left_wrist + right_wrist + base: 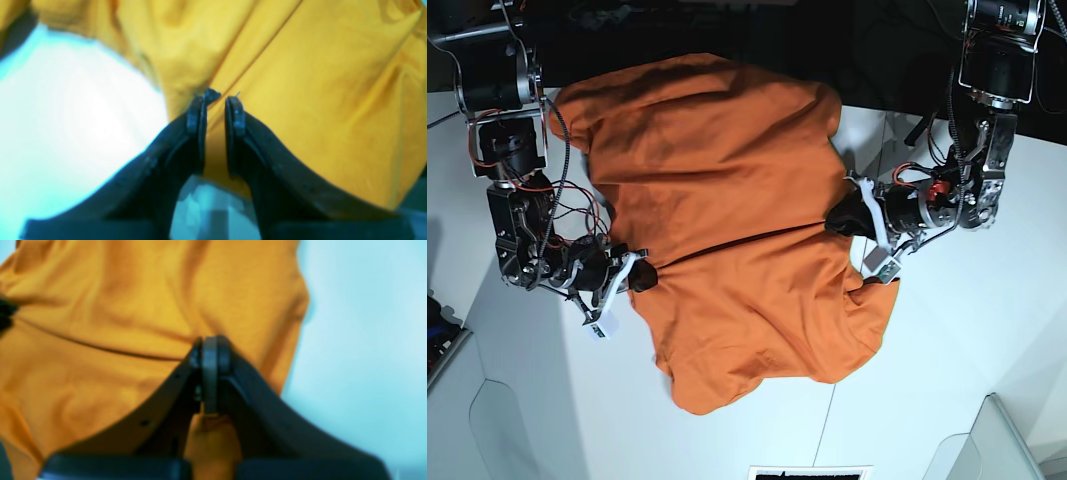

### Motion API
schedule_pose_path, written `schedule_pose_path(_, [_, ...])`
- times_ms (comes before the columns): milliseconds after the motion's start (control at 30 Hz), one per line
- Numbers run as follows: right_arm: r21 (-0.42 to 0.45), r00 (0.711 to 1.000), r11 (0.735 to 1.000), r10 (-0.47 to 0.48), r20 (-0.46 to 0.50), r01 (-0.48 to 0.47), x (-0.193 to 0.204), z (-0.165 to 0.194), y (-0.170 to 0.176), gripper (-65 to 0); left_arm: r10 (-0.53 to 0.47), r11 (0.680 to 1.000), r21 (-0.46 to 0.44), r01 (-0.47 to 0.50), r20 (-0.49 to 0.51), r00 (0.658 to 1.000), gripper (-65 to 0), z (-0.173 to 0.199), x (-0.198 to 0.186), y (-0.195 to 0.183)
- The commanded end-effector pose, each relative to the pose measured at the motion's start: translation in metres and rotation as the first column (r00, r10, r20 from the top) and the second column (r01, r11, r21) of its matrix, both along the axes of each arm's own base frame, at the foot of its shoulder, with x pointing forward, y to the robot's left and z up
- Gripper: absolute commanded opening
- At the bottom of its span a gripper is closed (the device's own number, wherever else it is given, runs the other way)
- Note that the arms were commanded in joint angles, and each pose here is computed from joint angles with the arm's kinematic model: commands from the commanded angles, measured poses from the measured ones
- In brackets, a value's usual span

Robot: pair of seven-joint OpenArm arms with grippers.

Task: Layout the t-shirt on the table in an organized manner, then fold the t-shirt properly
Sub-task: 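Grasp the t-shirt body with both grippers near its middle, then pull the left gripper's fabric toward the right gripper to fold the t-shirt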

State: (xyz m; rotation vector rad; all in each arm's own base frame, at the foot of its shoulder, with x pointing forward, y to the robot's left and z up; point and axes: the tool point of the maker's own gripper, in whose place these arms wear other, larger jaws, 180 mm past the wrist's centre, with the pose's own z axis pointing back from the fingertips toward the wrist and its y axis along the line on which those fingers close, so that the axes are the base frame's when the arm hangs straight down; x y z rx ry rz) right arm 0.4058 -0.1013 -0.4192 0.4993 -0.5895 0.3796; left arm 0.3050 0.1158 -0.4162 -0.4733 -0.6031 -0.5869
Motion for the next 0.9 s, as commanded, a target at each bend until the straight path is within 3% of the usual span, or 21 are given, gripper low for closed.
schedule_pose_path(0, [-0.053,1.000,0.999,-0.014,-0.021,0.012,-0.004,-0.003,-0.019,-65.0,-0.037,0.999,0.034,0.036,0.020,0.999,-53.1,0.001,0.006,-0.007])
schedule_pose_path(167, [-0.044,0.999,0.999,0.008,-0.046,-0.010,-0.046,-0.021,-0.020,-65.0,-0.151,0.987,0.054,0.148,0.046,0.987,-53.1,-0.007,0.022,-0.054])
schedule_pose_path(333, [-0.019,1.000,0.999,0.028,0.013,-0.028,-0.078,-0.012,-0.008,-65.0,-0.157,0.986,0.054,0.156,0.013,0.988,-53.0,-0.012,0.043,-0.068])
schedule_pose_path(567, [0.018,0.980,0.996,-0.090,0.176,0.088,-0.040,0.042,-0.037,-65.0,-0.160,0.987,0.019,0.160,0.027,0.987,-53.0,0.022,0.061,-0.067])
schedule_pose_path(700, [0.052,0.961,0.990,-0.136,0.239,0.127,-0.014,0.070,-0.045,-49.5,-0.170,0.985,-0.001,0.170,0.044,0.984,-53.0,0.039,0.061,-0.061])
schedule_pose_path(867, [0.092,0.933,0.983,-0.182,0.310,0.161,0.019,0.098,-0.048,-47.9,-0.178,0.984,-0.030,0.178,-0.001,0.984,-53.0,0.039,0.051,-0.061])
